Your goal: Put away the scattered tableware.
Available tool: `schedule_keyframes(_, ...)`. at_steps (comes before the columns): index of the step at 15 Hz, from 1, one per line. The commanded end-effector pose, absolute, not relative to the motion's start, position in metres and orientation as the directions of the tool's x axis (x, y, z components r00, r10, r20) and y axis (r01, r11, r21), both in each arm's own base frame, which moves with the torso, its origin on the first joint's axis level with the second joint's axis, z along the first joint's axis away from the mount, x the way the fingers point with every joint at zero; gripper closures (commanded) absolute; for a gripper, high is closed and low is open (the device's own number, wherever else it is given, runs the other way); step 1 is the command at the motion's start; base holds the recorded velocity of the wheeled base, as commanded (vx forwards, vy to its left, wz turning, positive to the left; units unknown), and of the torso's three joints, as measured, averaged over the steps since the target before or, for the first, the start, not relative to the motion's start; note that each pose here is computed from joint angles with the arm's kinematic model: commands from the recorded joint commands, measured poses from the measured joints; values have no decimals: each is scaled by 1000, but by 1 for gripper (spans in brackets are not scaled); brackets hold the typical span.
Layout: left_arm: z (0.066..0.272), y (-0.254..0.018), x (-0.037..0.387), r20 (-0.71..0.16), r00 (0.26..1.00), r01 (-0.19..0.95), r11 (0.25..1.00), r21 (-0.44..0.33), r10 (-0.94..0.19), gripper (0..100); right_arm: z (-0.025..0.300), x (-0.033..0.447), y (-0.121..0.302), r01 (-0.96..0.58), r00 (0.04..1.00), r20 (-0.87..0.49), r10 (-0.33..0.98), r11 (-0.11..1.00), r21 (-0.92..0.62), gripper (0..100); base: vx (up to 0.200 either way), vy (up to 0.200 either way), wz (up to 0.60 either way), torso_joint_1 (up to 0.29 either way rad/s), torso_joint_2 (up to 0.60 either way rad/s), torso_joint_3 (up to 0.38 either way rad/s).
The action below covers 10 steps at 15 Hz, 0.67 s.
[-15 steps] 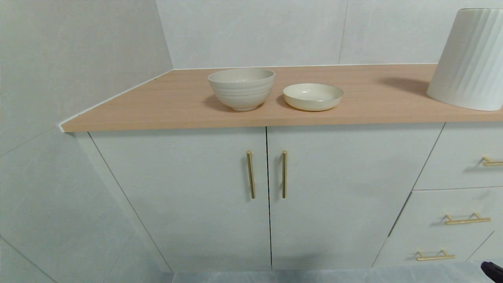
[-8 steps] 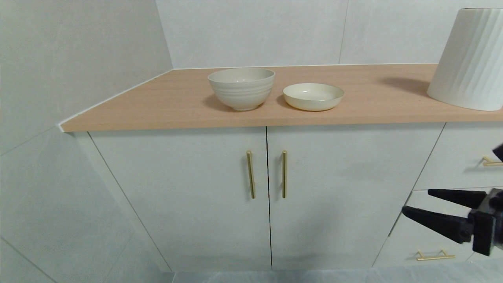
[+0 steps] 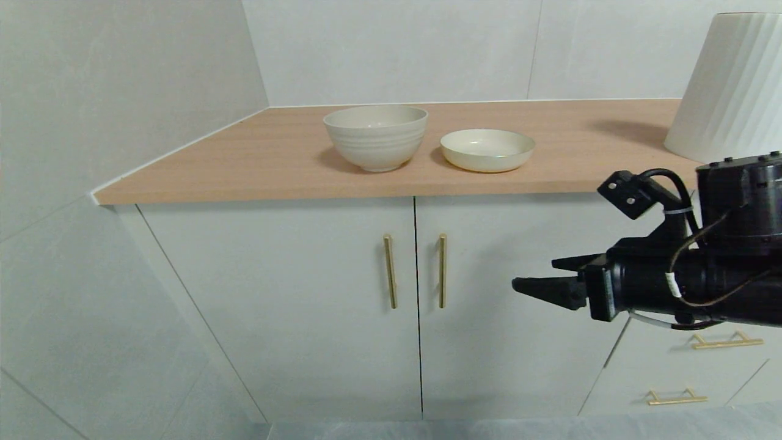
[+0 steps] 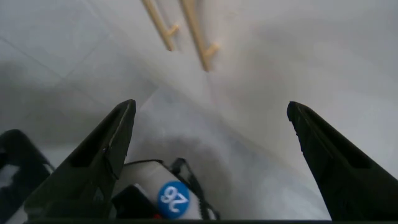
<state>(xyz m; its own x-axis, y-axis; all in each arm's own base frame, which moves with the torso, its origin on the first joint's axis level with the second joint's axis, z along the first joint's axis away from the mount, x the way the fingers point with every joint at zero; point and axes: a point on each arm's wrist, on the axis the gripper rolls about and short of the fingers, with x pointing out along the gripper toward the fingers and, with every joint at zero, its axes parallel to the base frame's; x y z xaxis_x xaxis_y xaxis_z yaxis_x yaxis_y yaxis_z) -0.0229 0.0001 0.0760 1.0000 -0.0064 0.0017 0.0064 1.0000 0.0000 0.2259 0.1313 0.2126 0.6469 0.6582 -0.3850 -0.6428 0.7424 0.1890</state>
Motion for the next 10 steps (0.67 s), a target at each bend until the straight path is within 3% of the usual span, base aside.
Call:
schedule_keyframes(1,76,0,-23,2,1000,6,1000,0,-6,0,194,240,157,-658,587,-437,681,716,233,0,0,0,0,0,0,0)
schedule_keyframes(7,76,0,-23,2,1000,6,1000,-2,-6,0,159,265,196,-685,561,-402,724,678,267,0,0,0,0,0,0,0)
schedule_keyframes(10,76,0,-23,2,1000,6,1000,-2,-6,0,149,280,212,-664,591,-309,745,667,337,0,0,0,0,0,0,0)
